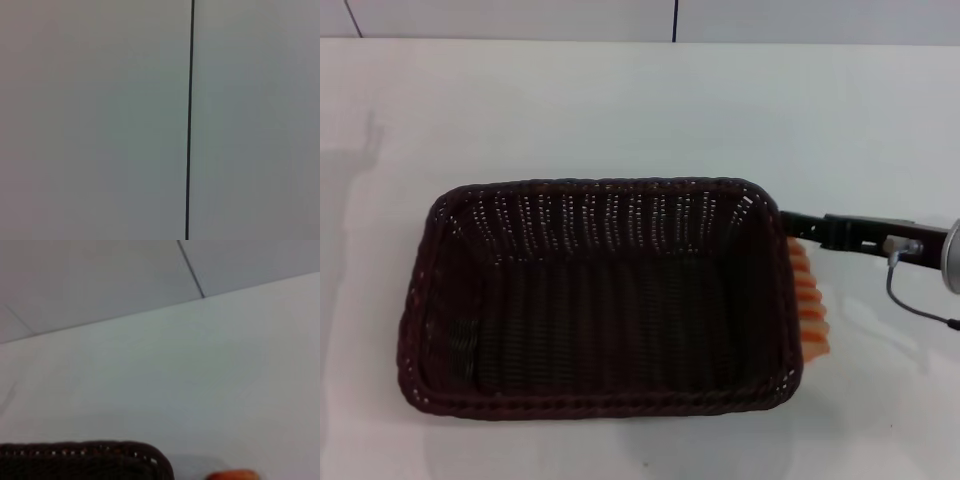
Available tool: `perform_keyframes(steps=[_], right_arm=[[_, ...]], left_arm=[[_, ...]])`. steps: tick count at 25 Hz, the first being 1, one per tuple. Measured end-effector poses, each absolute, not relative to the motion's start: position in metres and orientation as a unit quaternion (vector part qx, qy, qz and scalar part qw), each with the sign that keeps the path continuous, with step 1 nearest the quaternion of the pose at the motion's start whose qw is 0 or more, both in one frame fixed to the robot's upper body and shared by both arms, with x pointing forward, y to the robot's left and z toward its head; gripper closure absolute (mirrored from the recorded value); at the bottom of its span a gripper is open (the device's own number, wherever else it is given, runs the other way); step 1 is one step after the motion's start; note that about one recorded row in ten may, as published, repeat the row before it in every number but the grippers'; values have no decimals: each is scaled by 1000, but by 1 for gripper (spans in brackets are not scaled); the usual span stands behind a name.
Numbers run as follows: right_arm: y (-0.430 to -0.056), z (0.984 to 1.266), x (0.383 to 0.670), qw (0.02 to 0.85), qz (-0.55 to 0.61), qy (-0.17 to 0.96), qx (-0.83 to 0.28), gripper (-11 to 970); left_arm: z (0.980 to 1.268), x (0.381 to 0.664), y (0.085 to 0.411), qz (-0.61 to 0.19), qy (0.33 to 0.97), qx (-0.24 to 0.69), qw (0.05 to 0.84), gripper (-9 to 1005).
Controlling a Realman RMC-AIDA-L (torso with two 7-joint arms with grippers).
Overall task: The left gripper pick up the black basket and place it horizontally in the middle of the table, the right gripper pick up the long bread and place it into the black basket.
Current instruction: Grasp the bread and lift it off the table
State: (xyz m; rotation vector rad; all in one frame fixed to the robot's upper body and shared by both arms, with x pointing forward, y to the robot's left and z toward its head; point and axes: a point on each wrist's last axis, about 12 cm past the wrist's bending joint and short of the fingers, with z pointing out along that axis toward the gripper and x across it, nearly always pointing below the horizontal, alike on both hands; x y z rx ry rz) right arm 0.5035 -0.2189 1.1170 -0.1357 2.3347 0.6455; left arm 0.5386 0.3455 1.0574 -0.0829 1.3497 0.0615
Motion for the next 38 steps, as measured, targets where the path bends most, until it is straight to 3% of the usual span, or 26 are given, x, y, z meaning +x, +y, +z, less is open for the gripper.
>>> perform_keyframes(steps=[10, 20, 30, 38], right_arm=[[-221, 1115, 498, 308, 241, 918, -64, 277], [-229, 1134, 500, 272, 213, 934, -88, 276], [-224, 1122, 510, 245, 188, 946, -102, 276], [-215, 1127, 511, 255, 191, 940, -119, 277]], left_arm=[[1057, 539, 345, 28, 624, -35, 780, 260], [1058, 539, 344, 27, 624, -31, 780, 260], [1058, 540, 343, 27, 625, -31, 780, 260], [1059, 541, 342, 25, 624, -29, 781, 260]])
